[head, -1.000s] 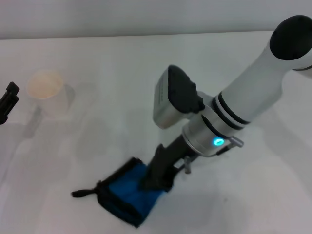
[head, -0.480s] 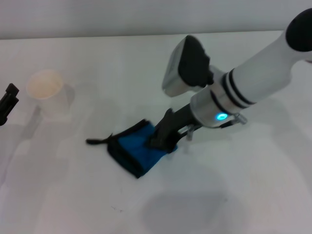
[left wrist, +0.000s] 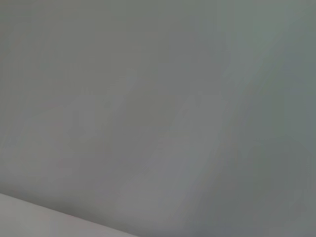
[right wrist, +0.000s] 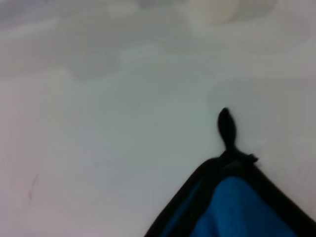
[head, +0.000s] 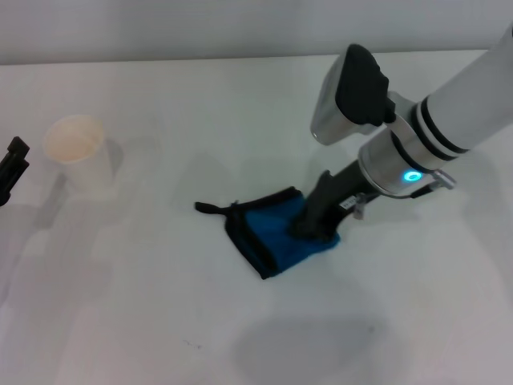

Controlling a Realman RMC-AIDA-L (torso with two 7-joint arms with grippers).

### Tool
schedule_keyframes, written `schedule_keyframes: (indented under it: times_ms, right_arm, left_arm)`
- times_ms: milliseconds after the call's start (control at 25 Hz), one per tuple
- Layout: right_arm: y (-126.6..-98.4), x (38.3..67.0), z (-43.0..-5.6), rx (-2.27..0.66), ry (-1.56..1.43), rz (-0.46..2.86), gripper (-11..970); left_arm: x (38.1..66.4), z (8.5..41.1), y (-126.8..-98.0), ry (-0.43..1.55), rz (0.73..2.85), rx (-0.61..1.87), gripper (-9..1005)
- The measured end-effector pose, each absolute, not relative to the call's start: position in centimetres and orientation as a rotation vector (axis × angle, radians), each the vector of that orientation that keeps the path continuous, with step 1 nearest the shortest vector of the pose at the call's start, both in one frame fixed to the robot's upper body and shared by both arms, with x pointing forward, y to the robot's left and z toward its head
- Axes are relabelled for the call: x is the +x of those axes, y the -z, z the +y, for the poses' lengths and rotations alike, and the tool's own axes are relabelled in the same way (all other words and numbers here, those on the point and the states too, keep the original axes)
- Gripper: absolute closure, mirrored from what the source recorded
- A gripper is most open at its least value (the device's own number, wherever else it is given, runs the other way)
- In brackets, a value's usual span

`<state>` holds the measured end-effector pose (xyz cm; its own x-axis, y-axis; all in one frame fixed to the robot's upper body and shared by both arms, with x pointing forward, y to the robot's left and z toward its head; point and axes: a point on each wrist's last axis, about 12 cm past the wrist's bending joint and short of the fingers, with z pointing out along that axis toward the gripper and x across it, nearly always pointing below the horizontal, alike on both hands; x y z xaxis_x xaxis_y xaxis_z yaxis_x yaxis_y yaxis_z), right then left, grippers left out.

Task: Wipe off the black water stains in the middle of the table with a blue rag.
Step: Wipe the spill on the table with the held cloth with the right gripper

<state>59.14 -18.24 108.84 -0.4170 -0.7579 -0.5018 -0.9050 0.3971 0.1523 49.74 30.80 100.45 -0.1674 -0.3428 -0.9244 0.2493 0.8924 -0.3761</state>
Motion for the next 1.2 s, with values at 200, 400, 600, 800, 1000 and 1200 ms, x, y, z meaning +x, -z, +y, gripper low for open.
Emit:
schedule_keyframes:
  times_ms: [200, 400, 600, 800, 1000, 1200]
  right_arm:
    - [-108.8, 58.6, -19.3, -1.514, -0.571, 2.366, 898]
    - [-109.1, 57.8, -20.0, -1.591, -0.593, 2.423, 898]
    - [-109.2, 57.1, -20.6, -1.654, -0.612, 2.480, 899]
    - [-109.2, 56.2, -20.8, -1.716, -0.642, 2.532, 899]
    - [-108.9, 55.2, -20.8, -1.762, -0.718, 2.563, 899]
    - [-108.8, 54.3, -19.7, -1.811, -0.817, 2.518, 899]
  left_arm:
    - [49.8, 30.8, -100.5, 0.523, 1.658, -0.072, 137]
    - [49.9, 30.8, -100.6, 0.523, 1.654, -0.069, 136]
    - [49.9, 30.8, -100.6, 0.524, 1.653, -0.068, 136]
    - [50.0, 30.8, -100.7, 0.523, 1.650, -0.069, 136]
    - [50.0, 30.8, -100.7, 0.523, 1.649, -0.069, 136]
    - [50.1, 30.7, -100.7, 0.524, 1.648, -0.068, 136]
